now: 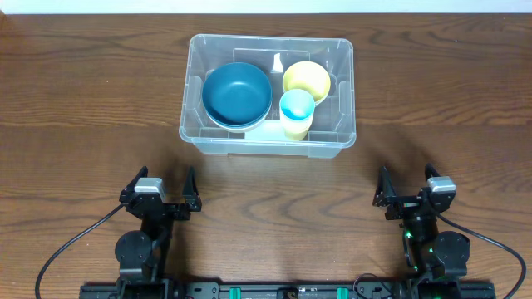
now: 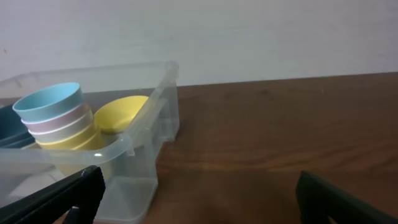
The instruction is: Pack container
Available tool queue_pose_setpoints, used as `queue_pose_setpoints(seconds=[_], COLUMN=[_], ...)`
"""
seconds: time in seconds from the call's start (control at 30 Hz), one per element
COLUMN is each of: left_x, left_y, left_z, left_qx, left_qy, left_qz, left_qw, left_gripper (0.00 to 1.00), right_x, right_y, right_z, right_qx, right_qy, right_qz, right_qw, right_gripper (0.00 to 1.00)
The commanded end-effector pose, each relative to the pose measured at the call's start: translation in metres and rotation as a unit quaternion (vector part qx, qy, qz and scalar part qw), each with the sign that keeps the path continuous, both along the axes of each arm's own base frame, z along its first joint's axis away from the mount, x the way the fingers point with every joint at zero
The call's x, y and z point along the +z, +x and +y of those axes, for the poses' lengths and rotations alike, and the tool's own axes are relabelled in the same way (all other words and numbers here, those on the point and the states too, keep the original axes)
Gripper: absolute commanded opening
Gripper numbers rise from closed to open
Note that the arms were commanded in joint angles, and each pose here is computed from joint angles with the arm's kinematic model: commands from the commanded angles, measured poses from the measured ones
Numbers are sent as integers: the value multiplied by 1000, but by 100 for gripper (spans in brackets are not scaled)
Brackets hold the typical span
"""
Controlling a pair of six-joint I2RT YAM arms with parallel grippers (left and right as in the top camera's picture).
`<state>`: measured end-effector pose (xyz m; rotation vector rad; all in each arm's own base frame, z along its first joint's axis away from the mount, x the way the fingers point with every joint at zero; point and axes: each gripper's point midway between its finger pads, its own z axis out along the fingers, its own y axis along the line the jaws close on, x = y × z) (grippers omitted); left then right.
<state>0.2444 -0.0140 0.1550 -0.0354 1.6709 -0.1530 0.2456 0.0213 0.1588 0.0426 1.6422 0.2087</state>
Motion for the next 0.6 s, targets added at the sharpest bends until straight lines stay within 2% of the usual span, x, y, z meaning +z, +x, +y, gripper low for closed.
queue_pose_setpoints(seconds=[0.0,0.27,0.57], left_x=[-16,-16,-16], left_y=[-1,-1,-1], left_z=[-3,-3,-3], left_qx=[-8,-8,-8], left_qy=[4,4,4], left_qz=[23,23,23], left_qw=[1000,1000,1000], left_gripper=[98,98,98], right_x=[-1,-1,0], right_y=[0,0,0], right_z=[-1,-1,-1], right_qx=[-1,2,2], right_qy=[-22,-72,-75], right_qz=[-2,-8,-8], right_qw=[1000,997,997], right_gripper=[99,99,99])
